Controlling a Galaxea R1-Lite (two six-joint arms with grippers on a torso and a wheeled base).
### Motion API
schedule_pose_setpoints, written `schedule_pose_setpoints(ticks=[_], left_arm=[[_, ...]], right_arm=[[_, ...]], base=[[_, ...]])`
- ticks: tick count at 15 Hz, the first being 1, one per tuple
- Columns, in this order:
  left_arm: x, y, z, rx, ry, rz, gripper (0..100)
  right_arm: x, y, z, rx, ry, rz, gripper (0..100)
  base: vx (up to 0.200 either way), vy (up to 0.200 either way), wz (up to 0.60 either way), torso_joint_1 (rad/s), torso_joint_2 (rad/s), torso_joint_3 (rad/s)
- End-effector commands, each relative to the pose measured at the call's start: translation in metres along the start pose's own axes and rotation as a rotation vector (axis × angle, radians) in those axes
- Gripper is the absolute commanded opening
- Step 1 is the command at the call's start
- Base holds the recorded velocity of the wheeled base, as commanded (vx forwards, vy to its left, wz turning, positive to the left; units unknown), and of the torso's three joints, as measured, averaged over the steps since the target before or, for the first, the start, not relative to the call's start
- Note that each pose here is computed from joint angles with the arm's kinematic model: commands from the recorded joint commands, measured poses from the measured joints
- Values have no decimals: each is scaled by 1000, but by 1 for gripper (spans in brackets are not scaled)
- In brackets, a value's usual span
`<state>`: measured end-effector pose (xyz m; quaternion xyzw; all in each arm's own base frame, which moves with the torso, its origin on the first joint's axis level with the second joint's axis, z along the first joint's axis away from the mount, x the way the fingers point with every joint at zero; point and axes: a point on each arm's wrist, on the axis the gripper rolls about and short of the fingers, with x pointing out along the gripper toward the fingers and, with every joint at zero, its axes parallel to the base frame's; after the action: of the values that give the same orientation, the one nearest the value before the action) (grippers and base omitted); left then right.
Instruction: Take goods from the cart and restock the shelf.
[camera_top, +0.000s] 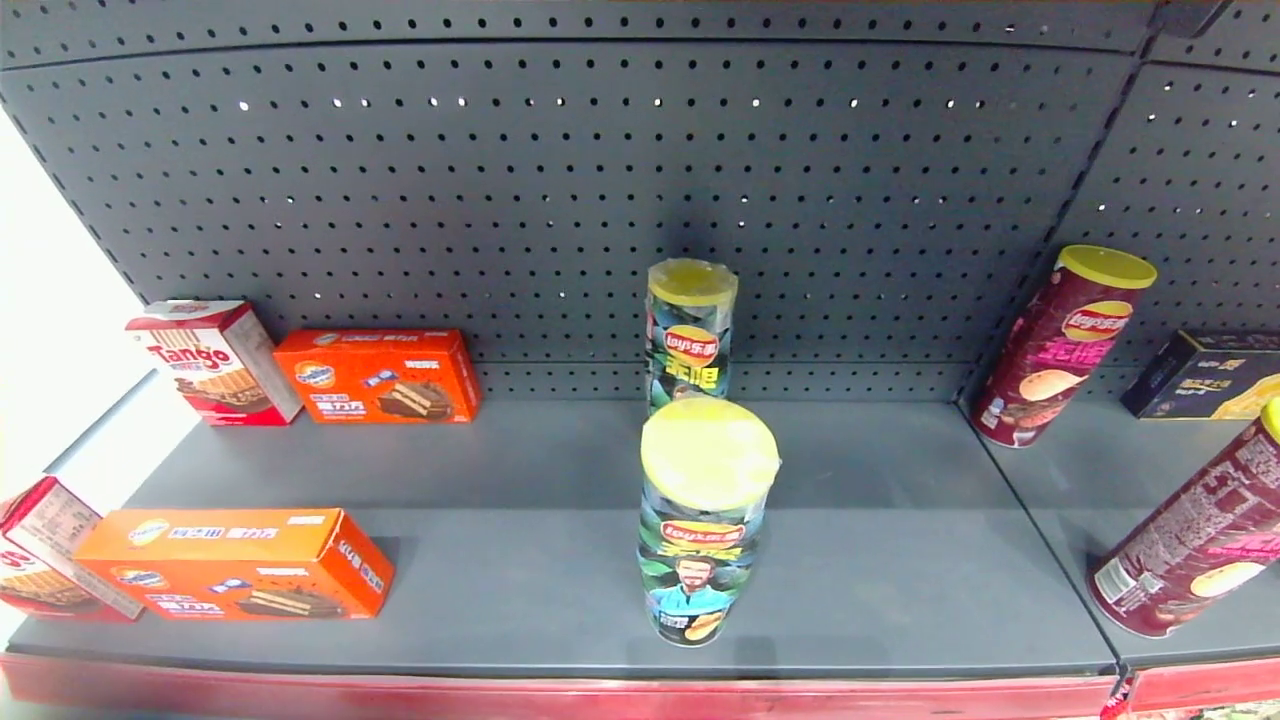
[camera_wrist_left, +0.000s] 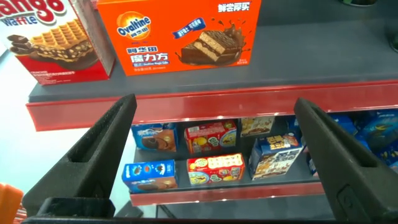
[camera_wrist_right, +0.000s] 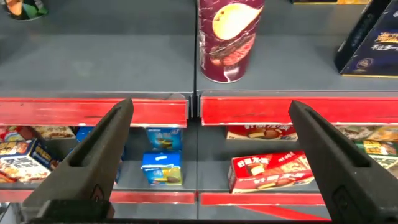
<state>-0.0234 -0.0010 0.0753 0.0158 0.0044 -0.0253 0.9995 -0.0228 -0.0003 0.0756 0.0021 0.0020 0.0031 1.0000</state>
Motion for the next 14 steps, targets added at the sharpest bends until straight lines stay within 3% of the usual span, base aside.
schedule_pose_setpoints(ticks=[1, 14], left_arm=[[0, 0, 0, -1, 0, 1, 100], [0, 0, 0, -9, 0, 9, 100]], right_arm=[[0, 0, 0, 0, 2, 1, 100], [0, 0, 0, 0, 2, 1, 100]], base=[[0, 0, 0, 0, 0, 0], [-15, 0, 0, -1, 0, 0]])
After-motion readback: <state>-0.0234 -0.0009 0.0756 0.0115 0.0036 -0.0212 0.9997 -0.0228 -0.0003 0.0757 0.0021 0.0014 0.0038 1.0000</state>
